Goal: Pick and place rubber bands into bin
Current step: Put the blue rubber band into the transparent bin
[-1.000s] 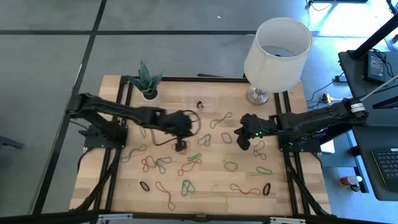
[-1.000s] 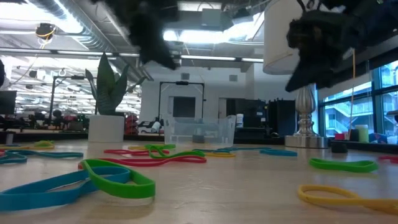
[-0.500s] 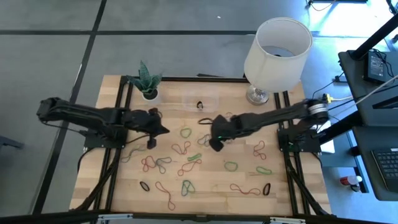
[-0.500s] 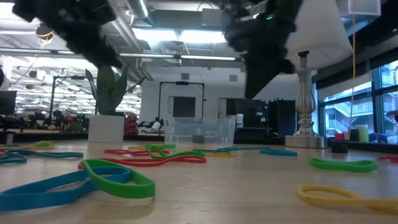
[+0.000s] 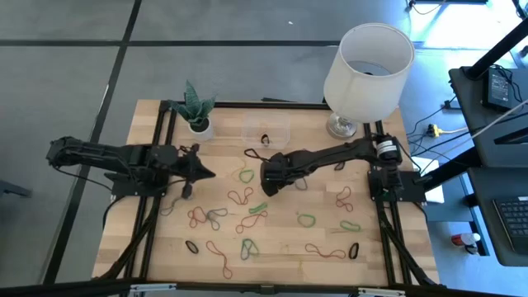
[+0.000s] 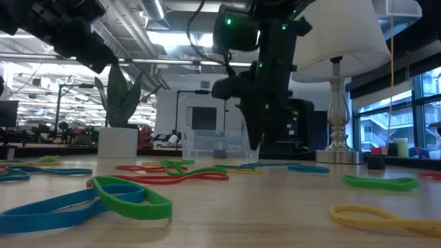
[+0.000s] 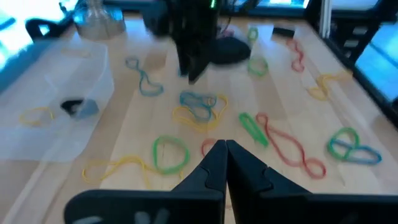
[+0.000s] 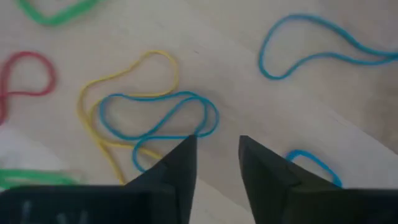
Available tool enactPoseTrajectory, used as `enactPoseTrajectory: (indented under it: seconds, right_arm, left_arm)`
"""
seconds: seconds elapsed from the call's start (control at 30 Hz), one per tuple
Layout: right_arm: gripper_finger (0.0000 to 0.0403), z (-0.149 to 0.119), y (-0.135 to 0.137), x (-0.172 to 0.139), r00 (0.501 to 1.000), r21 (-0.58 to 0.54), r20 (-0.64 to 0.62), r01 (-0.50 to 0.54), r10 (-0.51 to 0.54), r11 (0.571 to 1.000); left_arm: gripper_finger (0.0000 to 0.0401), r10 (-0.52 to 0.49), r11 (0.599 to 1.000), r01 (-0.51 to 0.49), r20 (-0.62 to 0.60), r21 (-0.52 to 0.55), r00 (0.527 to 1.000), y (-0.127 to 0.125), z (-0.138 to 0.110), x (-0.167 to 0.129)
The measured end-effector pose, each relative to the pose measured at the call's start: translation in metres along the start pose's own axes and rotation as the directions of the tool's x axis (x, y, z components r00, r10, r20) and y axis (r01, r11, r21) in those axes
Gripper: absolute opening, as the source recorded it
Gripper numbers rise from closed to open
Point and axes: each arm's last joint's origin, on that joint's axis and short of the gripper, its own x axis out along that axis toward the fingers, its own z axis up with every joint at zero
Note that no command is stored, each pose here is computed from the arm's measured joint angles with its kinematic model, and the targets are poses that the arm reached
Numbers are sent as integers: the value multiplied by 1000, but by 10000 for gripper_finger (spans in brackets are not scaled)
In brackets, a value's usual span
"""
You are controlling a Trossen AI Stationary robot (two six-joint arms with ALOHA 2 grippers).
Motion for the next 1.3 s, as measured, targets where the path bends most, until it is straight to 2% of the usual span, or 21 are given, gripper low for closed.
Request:
enactPoseTrajectory:
  seconds: [0.23,0.4,0.53,0.7,0.9,1.13,1.3]
  right_arm:
    - [174,6,0,25,1000,51,-13,15,-14,999]
    - [176,5,3,40,999,45,-16,36,-35,998]
    - [129,2,3,48,998,38,-32,62,-61,997]
    - [19,1,3,47,998,29,-26,65,-64,997]
    - [6,4,1,23,1000,39,10,24,-25,999]
    - [3,11,-5,-29,991,56,118,-64,57,996]
    - [2,17,-14,-67,968,47,230,-116,102,992]
  left_arm:
    - [1,-1,1000,1,21,-1,1000,0,1,-5]
    - [1,1,1000,-1,21,-9,1000,0,1,-5]
    - [1,8,1000,-8,21,24,1000,0,1,-5]
    - [1,8,996,-10,22,93,1000,0,1,-5]
    - [1,8,997,-9,23,77,1000,0,1,-5]
    - [1,7,997,-9,23,77,1000,0,1,-5]
    - [1,7,997,-9,23,77,1000,0,1,-5]
